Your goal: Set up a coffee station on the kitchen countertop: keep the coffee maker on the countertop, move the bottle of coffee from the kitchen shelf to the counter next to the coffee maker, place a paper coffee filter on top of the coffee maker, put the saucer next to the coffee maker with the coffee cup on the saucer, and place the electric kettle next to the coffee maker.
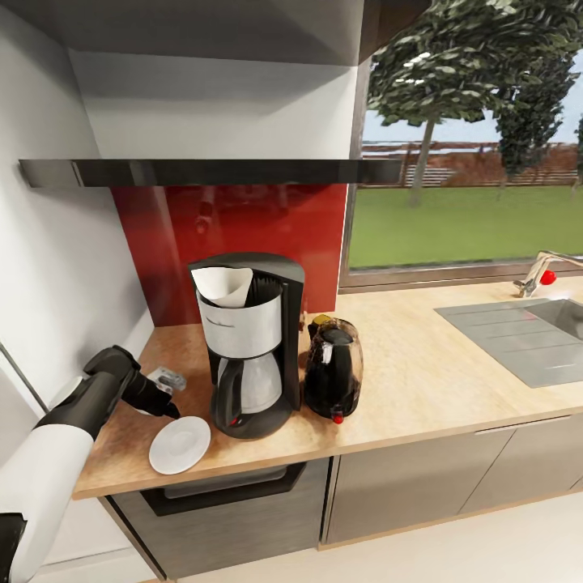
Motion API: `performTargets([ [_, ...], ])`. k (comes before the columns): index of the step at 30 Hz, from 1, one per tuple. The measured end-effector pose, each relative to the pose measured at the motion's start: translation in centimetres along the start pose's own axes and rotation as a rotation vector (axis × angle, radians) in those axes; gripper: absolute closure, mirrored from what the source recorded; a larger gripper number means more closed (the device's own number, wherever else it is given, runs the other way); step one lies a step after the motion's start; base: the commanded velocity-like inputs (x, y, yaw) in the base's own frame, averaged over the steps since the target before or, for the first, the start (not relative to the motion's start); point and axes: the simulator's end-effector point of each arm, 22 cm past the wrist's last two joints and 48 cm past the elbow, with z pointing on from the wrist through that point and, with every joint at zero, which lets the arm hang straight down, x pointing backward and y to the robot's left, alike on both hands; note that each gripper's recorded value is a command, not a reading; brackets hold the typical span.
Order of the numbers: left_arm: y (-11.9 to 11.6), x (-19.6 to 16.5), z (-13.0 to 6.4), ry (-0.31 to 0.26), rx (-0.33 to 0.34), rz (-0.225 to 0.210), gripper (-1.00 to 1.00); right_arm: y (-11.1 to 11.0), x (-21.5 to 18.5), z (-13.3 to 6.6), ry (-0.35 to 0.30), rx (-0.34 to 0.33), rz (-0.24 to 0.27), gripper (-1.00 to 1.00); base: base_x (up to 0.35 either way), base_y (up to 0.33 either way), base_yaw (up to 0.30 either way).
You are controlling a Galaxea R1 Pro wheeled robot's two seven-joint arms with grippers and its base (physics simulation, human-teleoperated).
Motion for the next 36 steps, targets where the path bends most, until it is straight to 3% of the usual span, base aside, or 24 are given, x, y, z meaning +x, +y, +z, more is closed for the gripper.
performTargets([
  [36,0.25,-0.08,-0.12,-0.005,-0.007,-0.004,-1.00,0.00,0.00,0.00,0.000,0.000,0.001,-1.00,0.000,0.026,0.000],
])
